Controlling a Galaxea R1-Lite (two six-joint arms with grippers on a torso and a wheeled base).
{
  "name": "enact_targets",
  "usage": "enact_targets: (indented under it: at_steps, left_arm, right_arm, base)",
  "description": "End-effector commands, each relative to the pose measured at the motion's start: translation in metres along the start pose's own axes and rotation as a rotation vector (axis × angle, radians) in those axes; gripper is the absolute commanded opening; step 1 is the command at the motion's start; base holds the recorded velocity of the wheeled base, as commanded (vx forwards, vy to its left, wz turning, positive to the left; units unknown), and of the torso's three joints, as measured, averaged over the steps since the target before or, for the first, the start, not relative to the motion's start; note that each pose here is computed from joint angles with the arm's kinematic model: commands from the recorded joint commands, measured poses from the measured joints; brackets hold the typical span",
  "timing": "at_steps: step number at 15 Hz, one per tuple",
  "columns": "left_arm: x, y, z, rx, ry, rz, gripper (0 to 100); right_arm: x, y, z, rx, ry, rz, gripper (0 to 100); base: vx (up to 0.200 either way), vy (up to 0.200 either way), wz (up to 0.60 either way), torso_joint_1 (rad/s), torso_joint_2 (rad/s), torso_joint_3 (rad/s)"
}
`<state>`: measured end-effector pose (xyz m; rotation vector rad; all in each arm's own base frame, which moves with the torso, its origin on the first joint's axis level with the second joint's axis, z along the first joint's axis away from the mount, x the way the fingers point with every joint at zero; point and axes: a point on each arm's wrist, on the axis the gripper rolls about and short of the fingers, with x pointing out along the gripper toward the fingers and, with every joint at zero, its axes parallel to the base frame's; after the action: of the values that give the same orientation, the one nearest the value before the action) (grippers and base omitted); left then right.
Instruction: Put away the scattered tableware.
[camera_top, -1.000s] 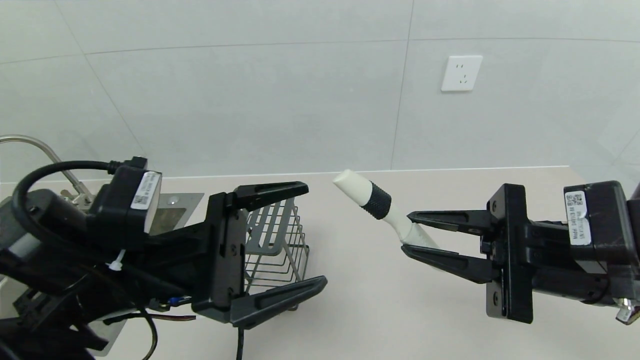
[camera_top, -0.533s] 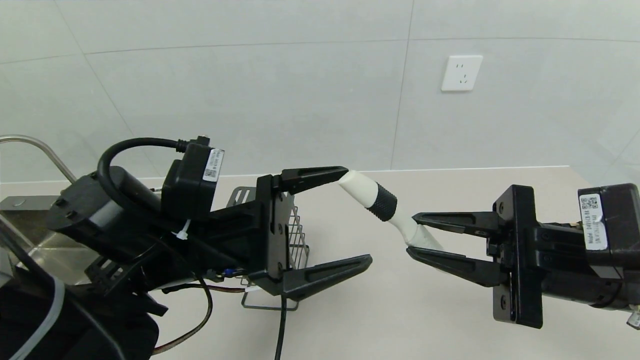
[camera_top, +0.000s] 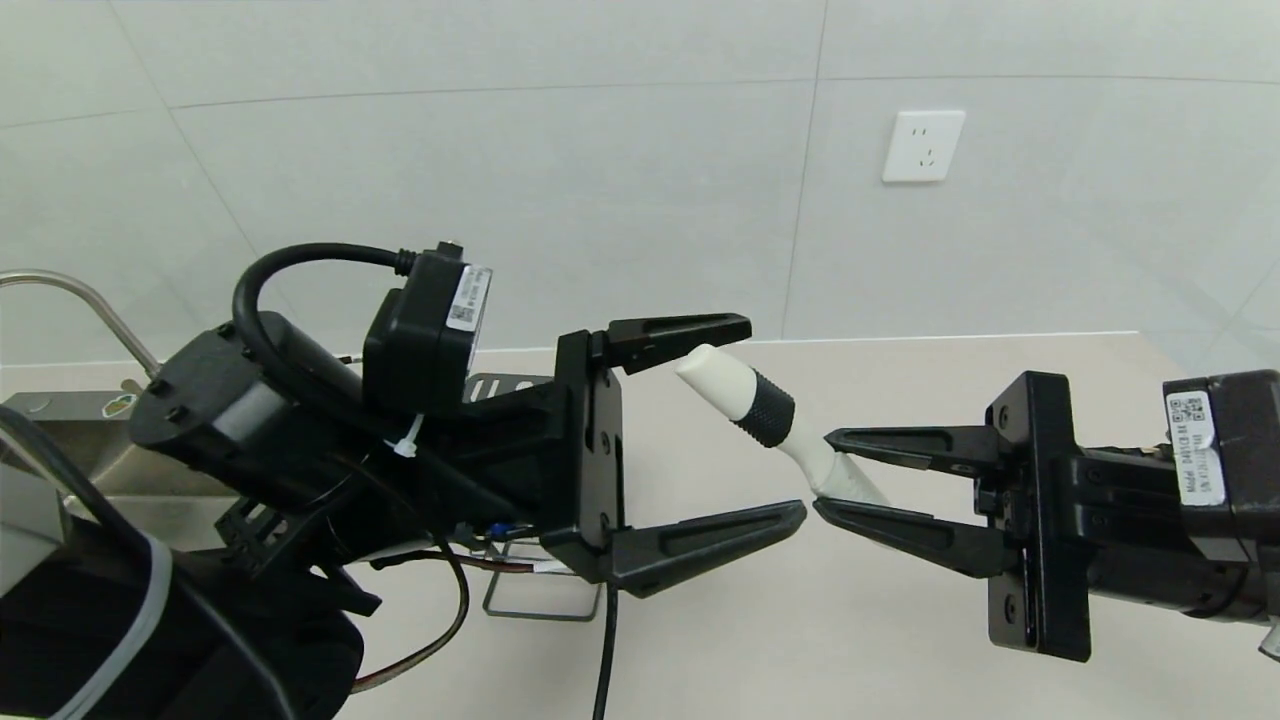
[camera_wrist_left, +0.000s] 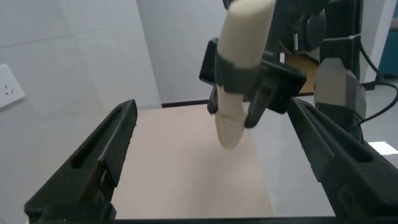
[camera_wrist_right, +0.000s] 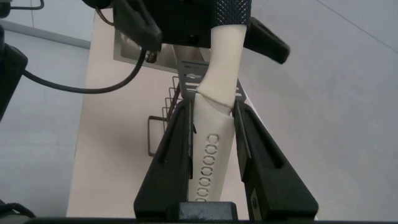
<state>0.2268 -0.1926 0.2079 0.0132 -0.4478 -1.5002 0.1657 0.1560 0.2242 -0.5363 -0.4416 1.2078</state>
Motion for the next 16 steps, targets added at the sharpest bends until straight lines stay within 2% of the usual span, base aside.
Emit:
enact_targets:
  at_steps: [1,4,12,16]
  left_arm:
    - [0.008,-0.0016,0.0043,-0.005,-0.024,-0.013,100]
    - [0.011,-0.0044,0.0066,-0.05,-0.035,0.009,100]
    - [0.0148,-0.0064,0.0047,-0.063,-0.037,-0.004,100]
    - [0.0174,-0.0036,0.007,-0.05,-0.048,-0.005,100]
  right_arm:
    - [0.0,0.0,0.0001,-0.001,0.0,0.0,0]
    - [0.0,-0.0001,0.001,-0.002,-0.003,0.0,0]
    - [0.0002,-0.0008,0.0017,-0.005,-0.008,0.0,0]
    - [0.0002,-0.0007,0.0018,-0.005,-0.01,0.002,0]
  base:
    - [0.0,0.0,0.0,0.0,0.0,0.0]
    - [0.0,0.0,0.0,0.0,0.0,0.0]
    - [0.0,0.0,0.0,0.0,0.0,0.0]
    - [0.0,0.0,0.0,0.0,0.0,0.0]
